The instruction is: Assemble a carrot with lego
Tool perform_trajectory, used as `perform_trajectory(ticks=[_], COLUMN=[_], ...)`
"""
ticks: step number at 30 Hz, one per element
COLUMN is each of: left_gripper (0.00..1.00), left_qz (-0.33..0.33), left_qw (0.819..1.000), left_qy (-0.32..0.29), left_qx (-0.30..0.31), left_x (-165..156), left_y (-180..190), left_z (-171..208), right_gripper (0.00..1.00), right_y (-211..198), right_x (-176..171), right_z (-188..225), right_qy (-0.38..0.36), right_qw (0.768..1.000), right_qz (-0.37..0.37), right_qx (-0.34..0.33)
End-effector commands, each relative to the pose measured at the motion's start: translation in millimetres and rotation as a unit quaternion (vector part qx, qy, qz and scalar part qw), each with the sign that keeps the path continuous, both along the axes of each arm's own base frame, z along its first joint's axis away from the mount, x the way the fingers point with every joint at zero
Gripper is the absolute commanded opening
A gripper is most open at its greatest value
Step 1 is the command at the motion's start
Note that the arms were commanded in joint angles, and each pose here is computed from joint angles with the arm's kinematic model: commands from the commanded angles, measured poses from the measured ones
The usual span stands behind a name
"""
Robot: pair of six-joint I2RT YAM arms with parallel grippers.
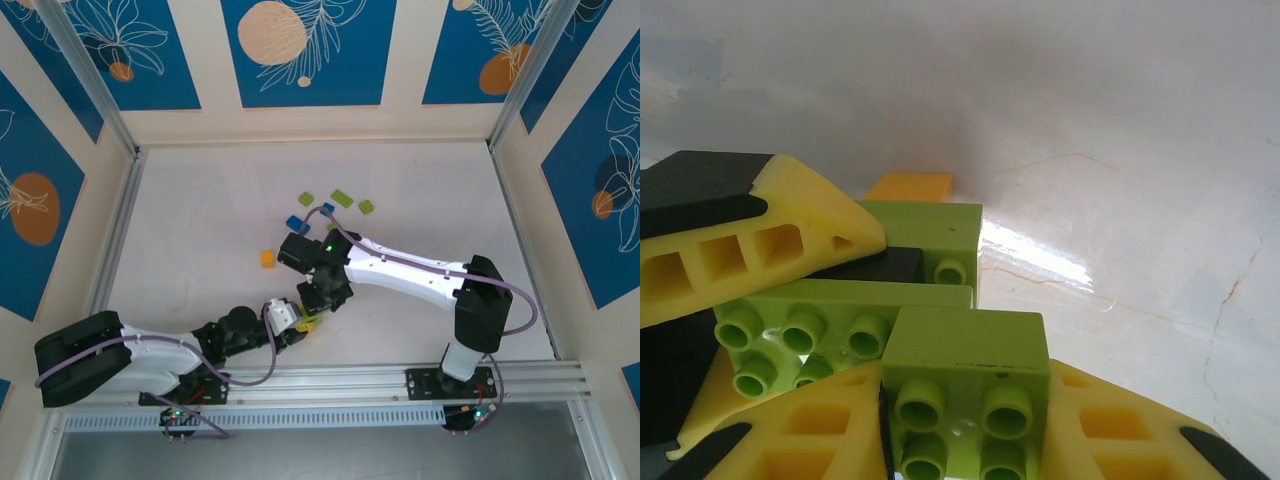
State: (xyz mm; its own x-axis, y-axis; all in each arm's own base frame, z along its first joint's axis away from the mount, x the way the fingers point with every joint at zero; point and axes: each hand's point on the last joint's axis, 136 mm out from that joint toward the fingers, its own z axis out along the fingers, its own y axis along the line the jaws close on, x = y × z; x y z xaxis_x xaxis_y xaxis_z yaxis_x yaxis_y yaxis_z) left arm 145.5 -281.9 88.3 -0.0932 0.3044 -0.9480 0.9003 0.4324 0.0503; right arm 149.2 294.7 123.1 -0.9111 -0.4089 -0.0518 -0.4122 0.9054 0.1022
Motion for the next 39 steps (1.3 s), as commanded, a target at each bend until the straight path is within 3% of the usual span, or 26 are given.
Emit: perform_trajectory(ticks=[1, 12, 24, 32, 39], left_gripper=[0.29, 0.28, 0.28, 0.28, 0.28], left_qz=[0.014, 0.014, 0.016, 0.015, 0.016], left_qw=[1.0, 1.0, 1.0, 1.0, 1.0], left_qy=[-0.014, -0.014, -0.014, -0.014, -0.014], left_qx=[0.011, 0.015, 0.016, 0.016, 0.015], left_x=[9, 9, 10, 10, 10], left_y=[1, 0, 0, 0, 0], left_z=[1, 0, 0, 0, 1], right_gripper=[0.33, 0.36, 0.6, 0.6, 0.59], right_y=[-13, -5, 0, -15, -27], right_x=[-11, -8, -2, 7, 11], right_z=[-18, -8, 21, 40, 32], right_qy=[0.025, 0.018, -0.012, -0.037, -0.032], right_qw=[0.998, 0.999, 1.0, 0.999, 0.999], right_qz=[-0.001, 0.007, 0.012, -0.006, -0.021], right_qx=[-0.049, -0.027, 0.021, 0.034, 0.017])
